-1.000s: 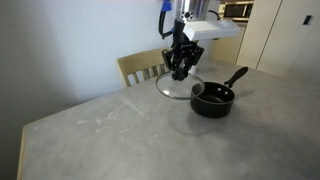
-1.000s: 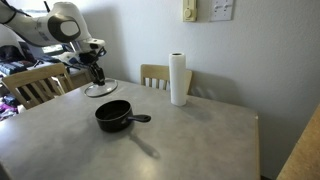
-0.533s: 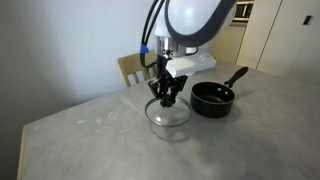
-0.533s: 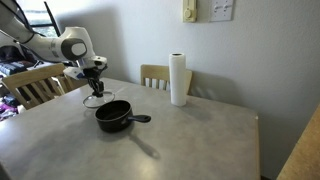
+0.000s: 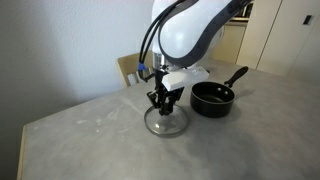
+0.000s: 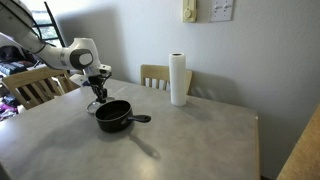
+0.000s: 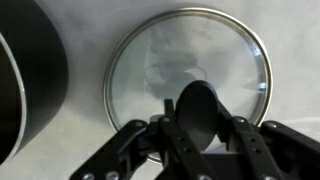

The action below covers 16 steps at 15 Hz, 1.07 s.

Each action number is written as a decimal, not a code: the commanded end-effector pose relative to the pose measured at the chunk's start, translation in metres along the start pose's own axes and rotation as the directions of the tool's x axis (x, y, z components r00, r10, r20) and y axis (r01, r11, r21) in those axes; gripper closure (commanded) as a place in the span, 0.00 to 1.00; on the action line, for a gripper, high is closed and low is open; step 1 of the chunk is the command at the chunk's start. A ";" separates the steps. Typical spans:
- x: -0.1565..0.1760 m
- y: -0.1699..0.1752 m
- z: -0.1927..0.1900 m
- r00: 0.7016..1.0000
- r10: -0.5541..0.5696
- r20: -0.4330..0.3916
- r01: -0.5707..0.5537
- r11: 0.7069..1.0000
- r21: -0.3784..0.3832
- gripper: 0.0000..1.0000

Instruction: Put the lid on the pot and put it back on the table

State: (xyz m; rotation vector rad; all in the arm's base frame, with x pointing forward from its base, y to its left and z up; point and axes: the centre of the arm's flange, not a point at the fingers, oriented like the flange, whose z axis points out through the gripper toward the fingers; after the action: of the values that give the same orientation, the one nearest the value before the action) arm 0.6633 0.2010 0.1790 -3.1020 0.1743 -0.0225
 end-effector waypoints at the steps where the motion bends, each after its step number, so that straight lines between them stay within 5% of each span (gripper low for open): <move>1: 0.011 -0.003 0.008 1.000 -0.004 0.008 0.004 0.999 0.033 0.85; 2: 0.012 -0.003 0.007 1.000 -0.002 0.007 0.001 0.999 0.040 0.35; 3: 0.012 -0.003 0.005 1.000 0.001 0.008 -0.002 0.999 0.048 0.35; 8: 0.009 -0.005 -0.049 1.000 -0.025 -0.019 0.026 0.999 0.048 0.02; 16: 0.002 -0.021 -0.154 0.996 -0.022 -0.085 0.025 0.999 0.042 0.00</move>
State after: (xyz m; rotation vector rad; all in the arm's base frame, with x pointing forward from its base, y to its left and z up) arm 0.6745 0.2164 0.3095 -3.0536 0.1338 -0.1448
